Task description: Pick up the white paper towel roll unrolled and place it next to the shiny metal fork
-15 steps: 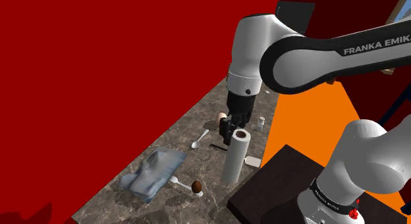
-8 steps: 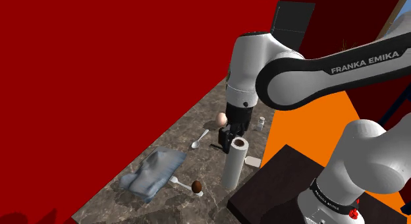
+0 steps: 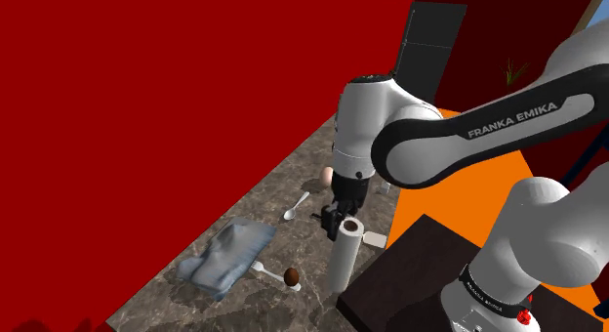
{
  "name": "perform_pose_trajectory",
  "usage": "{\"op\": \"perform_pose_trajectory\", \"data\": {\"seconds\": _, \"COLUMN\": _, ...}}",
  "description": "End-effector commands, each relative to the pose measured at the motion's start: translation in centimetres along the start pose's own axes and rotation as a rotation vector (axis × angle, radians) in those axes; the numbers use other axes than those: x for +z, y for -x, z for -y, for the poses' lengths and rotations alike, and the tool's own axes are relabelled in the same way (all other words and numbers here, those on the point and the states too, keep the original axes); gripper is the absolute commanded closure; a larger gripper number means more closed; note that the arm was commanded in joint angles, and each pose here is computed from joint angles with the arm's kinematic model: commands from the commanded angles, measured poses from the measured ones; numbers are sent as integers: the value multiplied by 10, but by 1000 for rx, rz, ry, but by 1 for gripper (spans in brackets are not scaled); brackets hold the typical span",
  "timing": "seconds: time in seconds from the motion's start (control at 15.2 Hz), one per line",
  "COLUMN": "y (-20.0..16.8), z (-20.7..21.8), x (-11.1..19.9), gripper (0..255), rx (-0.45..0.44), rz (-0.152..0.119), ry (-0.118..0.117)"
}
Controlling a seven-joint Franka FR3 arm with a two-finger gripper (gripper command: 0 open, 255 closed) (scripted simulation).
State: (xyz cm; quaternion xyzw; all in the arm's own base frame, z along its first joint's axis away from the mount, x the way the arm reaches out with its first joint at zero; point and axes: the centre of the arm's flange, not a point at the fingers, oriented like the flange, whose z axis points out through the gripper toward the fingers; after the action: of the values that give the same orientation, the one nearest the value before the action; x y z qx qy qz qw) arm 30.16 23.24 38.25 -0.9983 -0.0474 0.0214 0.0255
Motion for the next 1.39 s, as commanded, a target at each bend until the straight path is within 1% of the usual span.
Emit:
{"op": "perform_pose_trajectory", "data": {"seconds": 0.0, "y": -1, "z": -1, "x": 10, "gripper": 255, "rx": 0, "rz": -1, "ry": 0}}
{"op": "perform_pose_trajectory", "data": {"seconds": 0.99, "y": -4, "z": -5, "x": 88, "gripper": 255, "rx": 0, "rz": -1, "ry": 0}}
{"op": "perform_pose_trajectory", "data": {"seconds": 1.12, "y": -4, "z": -5, "x": 85, "gripper": 255, "rx": 0, "rz": 0, "ry": 0}}
{"op": "perform_pose_trajectory", "data": {"seconds": 1.19, "y": -4, "z": -5, "x": 85, "gripper": 0, "rx": 0, "rz": 0, "ry": 0}}
{"op": "perform_pose_trajectory", "data": {"seconds": 1.32, "y": 14, "z": -5, "x": 66, "gripper": 0, "rx": -49, "rz": -2, "ry": -5}}
